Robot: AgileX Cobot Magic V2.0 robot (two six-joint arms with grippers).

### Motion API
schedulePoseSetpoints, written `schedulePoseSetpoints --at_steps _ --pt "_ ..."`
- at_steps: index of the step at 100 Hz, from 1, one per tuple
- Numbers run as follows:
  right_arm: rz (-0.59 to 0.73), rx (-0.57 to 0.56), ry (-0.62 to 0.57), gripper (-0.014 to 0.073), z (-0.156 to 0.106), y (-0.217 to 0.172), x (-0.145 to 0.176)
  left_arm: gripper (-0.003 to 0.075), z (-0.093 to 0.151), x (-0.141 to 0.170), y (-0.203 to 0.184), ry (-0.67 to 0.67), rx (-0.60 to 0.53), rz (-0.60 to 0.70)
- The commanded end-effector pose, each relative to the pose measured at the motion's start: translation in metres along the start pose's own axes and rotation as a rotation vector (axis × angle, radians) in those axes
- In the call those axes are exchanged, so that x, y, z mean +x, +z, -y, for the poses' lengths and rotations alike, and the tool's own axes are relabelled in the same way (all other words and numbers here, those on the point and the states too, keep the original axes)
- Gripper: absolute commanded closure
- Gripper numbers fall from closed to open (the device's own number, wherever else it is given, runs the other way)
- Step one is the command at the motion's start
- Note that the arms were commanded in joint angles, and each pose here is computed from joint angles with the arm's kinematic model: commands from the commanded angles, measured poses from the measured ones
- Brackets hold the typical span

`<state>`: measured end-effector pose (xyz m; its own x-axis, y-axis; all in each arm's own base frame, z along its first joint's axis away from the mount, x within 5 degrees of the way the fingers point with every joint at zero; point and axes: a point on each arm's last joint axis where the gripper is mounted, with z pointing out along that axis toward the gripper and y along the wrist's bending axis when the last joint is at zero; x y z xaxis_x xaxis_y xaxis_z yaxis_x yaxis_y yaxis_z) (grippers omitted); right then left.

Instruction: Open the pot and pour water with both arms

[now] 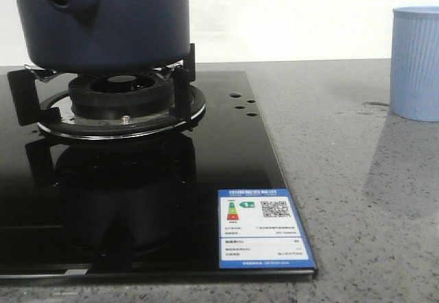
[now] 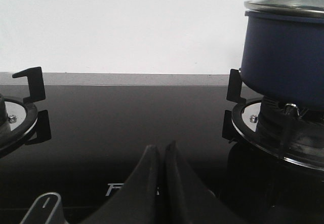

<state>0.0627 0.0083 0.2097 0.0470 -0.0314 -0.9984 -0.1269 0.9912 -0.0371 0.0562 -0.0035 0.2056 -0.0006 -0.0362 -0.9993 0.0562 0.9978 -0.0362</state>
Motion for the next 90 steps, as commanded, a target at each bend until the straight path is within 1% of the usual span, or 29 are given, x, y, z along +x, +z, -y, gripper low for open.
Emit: schedulePoseSetpoints --at_steps 1,9,11,29,44,90 --pt "0.068 0.041 -0.015 0.0657 0.002 -0.005 -0.006 0.0736 -0.001 -0.004 -0.002 -0.015 -0.006 0.089" --pt "0.054 0.072 -0.015 0.0657 0.004 -0.009 0.003 0.0736 -0.001 -0.004 -0.002 -0.015 -0.006 0.089" --pt "0.032 0.08 -0.015 0.0657 0.004 -0.009 0.005 0.0736 -0.001 -0.004 -0.002 -0.015 -0.006 0.089" --pt "-0.044 0.119 -0.012 0.0657 0.007 -0.009 0.012 0.0736 -0.001 -0.004 -0.002 -0.015 -0.006 0.089" --pt "-0.019 0.119 -0.014 0.0657 0.007 -0.009 0.01 0.0736 -0.001 -0.004 -0.002 -0.015 -0.006 0.089" --pt "-0.019 0.119 -0.014 0.0657 0.007 -0.009 0.01 0.0736 -0.001 -0.004 -0.002 -0.015 -0.006 0.089"
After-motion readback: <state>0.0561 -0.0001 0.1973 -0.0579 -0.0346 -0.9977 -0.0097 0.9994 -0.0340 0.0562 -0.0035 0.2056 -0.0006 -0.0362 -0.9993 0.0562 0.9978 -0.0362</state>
